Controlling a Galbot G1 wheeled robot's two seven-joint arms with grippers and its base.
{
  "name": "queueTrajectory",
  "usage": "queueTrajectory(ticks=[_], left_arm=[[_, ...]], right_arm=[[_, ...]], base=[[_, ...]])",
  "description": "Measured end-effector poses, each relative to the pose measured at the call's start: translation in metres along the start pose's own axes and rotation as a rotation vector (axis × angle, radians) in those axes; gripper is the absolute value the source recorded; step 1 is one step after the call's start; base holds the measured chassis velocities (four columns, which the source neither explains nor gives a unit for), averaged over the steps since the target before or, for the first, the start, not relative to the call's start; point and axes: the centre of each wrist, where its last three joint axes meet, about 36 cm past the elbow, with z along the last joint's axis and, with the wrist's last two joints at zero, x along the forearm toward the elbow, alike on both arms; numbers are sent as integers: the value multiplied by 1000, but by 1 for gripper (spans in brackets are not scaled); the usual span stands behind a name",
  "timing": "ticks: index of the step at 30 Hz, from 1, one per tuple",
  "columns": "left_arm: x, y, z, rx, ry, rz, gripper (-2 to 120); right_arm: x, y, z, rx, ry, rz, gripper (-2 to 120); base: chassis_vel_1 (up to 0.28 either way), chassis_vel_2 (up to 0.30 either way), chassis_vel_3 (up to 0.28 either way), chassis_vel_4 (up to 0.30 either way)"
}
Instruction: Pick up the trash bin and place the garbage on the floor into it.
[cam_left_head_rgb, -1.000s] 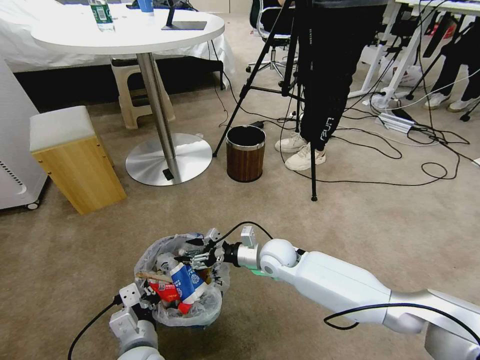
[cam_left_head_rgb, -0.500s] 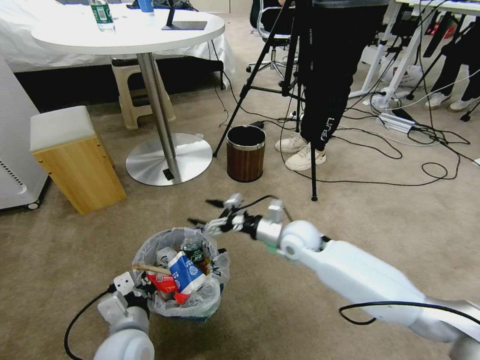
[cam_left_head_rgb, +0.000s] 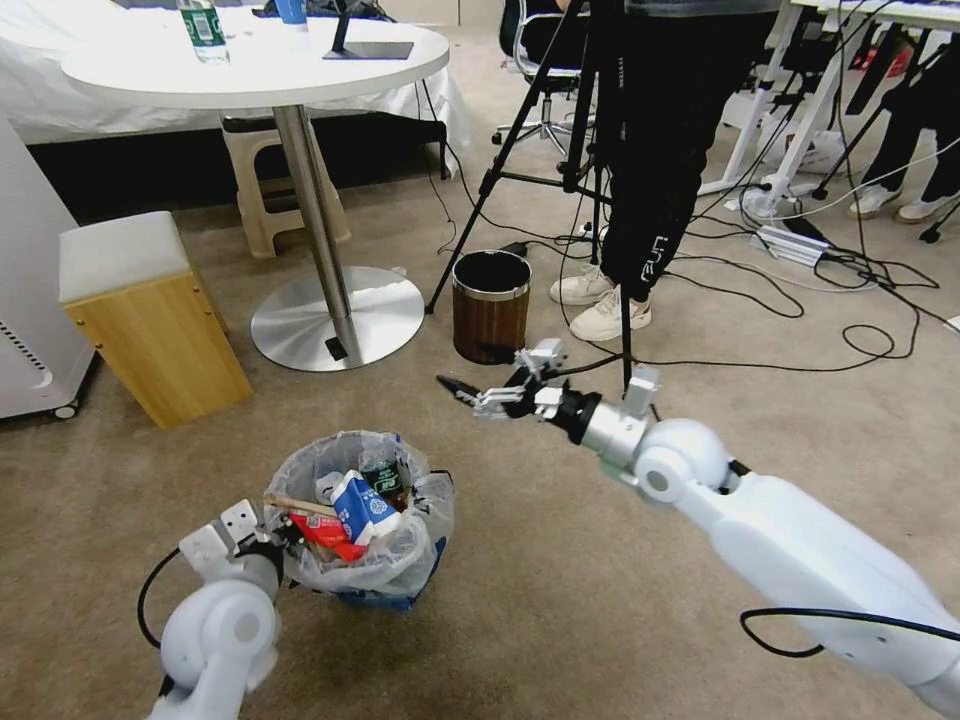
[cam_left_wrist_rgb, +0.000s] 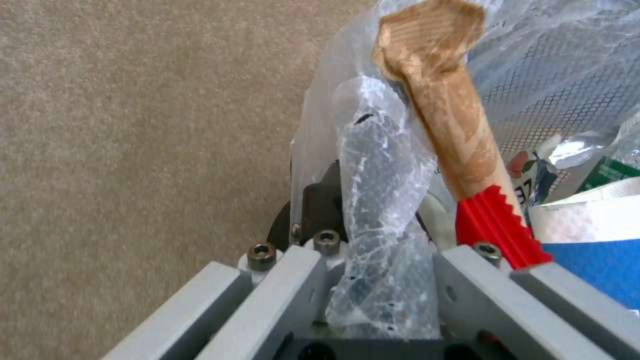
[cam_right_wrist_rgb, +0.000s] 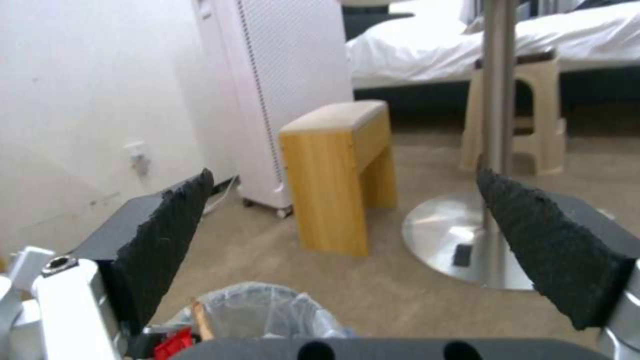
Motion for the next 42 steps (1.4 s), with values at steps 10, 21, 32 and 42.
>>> queueTrajectory(ticks=[10, 21, 32, 42], left_arm=[[-33, 8, -12, -8, 47, -46, 1], [-43, 9, -8, -12, 67, -77, 1], [-19, 3, -7, -38, 35, -52, 40], [-12, -3, -12, -33, -10, -33, 74]], right_arm=[[14, -6, -7, 20, -27, 30, 100], [8, -8, -1, 16, -39, 26, 100], [-2, -7, 7, 12, -46, 3, 100], [-3, -7, 9, 17, -51, -3, 100]], base=[[0, 0, 0, 0], [0, 0, 0, 0], [0, 0, 0, 0], [0, 0, 0, 0]])
